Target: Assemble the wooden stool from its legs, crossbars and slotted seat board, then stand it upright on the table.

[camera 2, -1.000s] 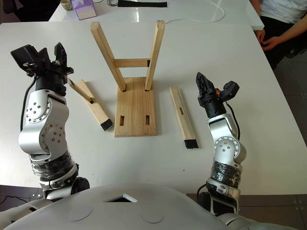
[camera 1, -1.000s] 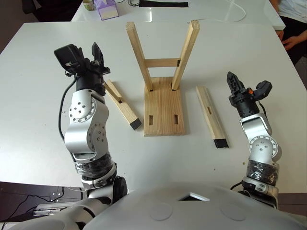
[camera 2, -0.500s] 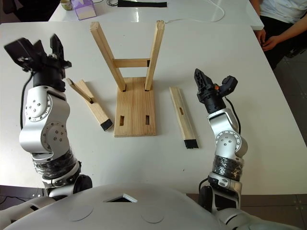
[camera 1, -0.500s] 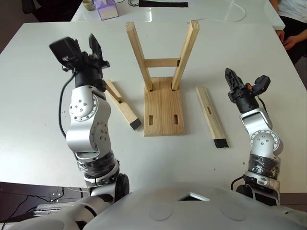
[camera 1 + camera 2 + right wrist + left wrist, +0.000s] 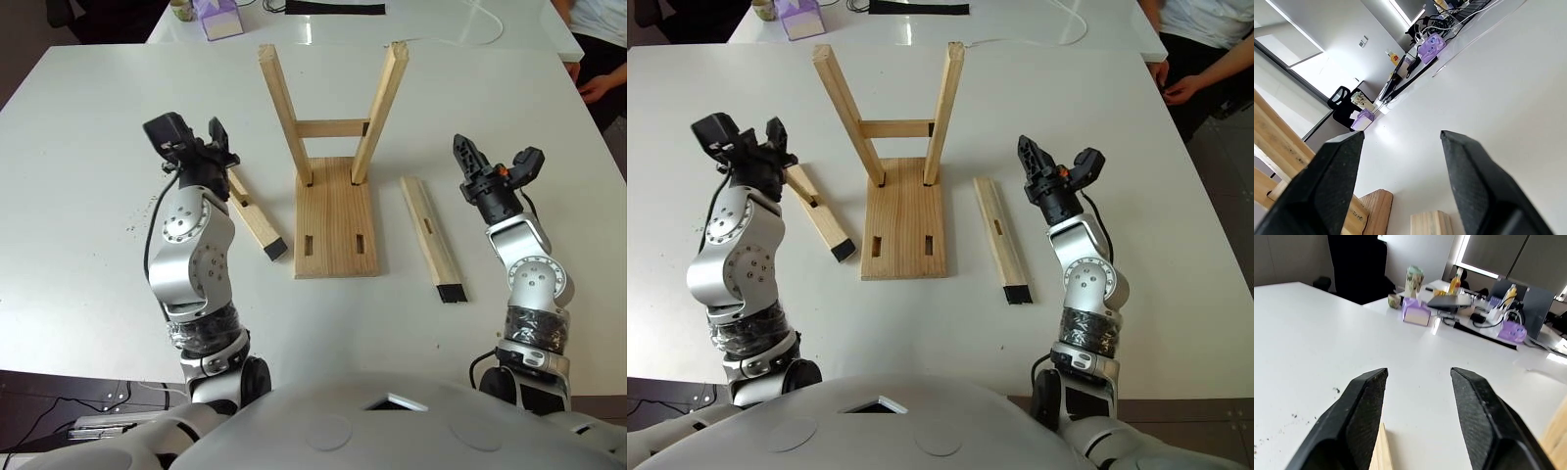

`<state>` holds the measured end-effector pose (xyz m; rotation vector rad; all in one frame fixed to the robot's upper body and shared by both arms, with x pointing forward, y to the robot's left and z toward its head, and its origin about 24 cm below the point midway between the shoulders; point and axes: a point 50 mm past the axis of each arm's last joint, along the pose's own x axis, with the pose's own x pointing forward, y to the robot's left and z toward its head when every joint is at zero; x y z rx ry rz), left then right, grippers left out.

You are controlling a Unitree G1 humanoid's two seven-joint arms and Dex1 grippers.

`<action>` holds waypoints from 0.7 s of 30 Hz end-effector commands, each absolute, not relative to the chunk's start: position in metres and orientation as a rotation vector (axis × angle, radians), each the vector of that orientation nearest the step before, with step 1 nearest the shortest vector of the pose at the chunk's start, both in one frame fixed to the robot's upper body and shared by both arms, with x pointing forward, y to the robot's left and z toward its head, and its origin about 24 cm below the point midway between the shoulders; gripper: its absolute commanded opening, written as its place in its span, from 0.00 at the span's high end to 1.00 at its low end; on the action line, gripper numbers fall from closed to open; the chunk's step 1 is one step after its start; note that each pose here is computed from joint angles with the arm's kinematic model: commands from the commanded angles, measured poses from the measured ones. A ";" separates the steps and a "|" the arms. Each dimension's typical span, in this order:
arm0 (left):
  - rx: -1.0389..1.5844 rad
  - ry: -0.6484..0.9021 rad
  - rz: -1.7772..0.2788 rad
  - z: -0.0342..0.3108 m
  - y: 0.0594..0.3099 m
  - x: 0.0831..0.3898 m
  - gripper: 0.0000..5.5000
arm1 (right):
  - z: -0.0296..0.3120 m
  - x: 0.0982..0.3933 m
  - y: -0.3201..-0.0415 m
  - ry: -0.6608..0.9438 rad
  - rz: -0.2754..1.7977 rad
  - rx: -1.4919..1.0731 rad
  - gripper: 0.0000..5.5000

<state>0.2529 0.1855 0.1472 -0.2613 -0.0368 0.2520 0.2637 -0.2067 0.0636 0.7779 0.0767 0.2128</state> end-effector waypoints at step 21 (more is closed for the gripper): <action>-0.242 0.285 0.238 0.133 0.183 0.179 0.56 | 0.048 0.207 -0.215 0.188 0.092 0.752 0.48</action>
